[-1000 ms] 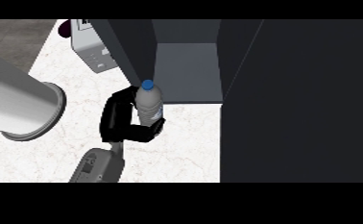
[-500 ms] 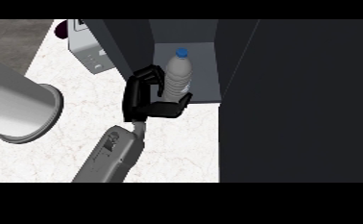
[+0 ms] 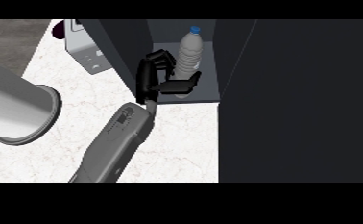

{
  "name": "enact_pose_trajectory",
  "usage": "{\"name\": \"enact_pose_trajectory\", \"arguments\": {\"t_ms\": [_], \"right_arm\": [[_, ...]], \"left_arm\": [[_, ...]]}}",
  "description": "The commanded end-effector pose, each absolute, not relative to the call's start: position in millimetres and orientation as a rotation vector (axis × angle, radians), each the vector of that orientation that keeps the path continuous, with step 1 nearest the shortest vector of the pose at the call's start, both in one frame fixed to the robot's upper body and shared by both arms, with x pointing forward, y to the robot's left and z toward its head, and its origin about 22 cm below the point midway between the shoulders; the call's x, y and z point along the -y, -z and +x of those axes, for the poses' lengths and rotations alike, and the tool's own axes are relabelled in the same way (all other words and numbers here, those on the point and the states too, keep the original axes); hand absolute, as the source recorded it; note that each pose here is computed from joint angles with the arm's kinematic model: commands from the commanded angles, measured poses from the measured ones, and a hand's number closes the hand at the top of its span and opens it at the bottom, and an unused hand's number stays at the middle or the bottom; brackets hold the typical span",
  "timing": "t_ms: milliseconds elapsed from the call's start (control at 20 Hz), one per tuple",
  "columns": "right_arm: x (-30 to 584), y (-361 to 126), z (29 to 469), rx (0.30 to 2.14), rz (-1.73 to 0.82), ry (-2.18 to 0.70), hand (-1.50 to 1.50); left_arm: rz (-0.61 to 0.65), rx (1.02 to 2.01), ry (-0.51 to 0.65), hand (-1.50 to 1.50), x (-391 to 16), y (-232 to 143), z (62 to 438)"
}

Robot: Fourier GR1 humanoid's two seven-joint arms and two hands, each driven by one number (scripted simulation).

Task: Pick up the bottled water, place it into the cabinet and close the cabinet

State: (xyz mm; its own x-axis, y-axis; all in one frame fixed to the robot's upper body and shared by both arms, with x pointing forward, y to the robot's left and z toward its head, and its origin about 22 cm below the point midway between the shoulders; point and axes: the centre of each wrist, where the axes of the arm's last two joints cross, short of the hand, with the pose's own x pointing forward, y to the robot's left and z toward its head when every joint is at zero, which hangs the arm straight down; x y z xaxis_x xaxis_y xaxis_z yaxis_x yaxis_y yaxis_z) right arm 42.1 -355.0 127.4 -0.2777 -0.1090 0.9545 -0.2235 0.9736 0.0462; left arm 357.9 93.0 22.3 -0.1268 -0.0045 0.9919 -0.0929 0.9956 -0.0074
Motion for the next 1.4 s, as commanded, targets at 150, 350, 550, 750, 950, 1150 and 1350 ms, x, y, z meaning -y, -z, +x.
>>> {"name": "enact_pose_trajectory", "arguments": {"t_ms": [150,350,550,750,950,1150,1350], "right_arm": [[339,-153,41,1.905,0.310,-0.106,-1.50],[326,-150,36,1.895,0.319,-0.101,-1.50],[338,-152,41,1.902,0.347,-0.126,-1.50],[334,-152,42,1.920,0.330,-0.120,-1.50],[342,-149,53,1.915,0.344,-0.143,-1.50],[340,-152,48,1.896,0.326,-0.143,-1.50],[344,-144,47,1.915,0.354,-0.166,-1.50]], "left_arm": [[0.083,1.642,-0.113,1.50,-103,-9,381],[0.130,1.672,-0.089,1.50,-95,-29,402],[0.180,1.688,-0.094,1.50,-96,-22,407],[0.256,1.719,-0.051,1.50,-91,-34,419],[0.313,1.712,-0.008,-1.50,-94,-29,422],[0.329,1.704,0.018,-1.50,-97,-36,429],[0.344,1.680,0.015,-1.50,-100,-30,428]]}}
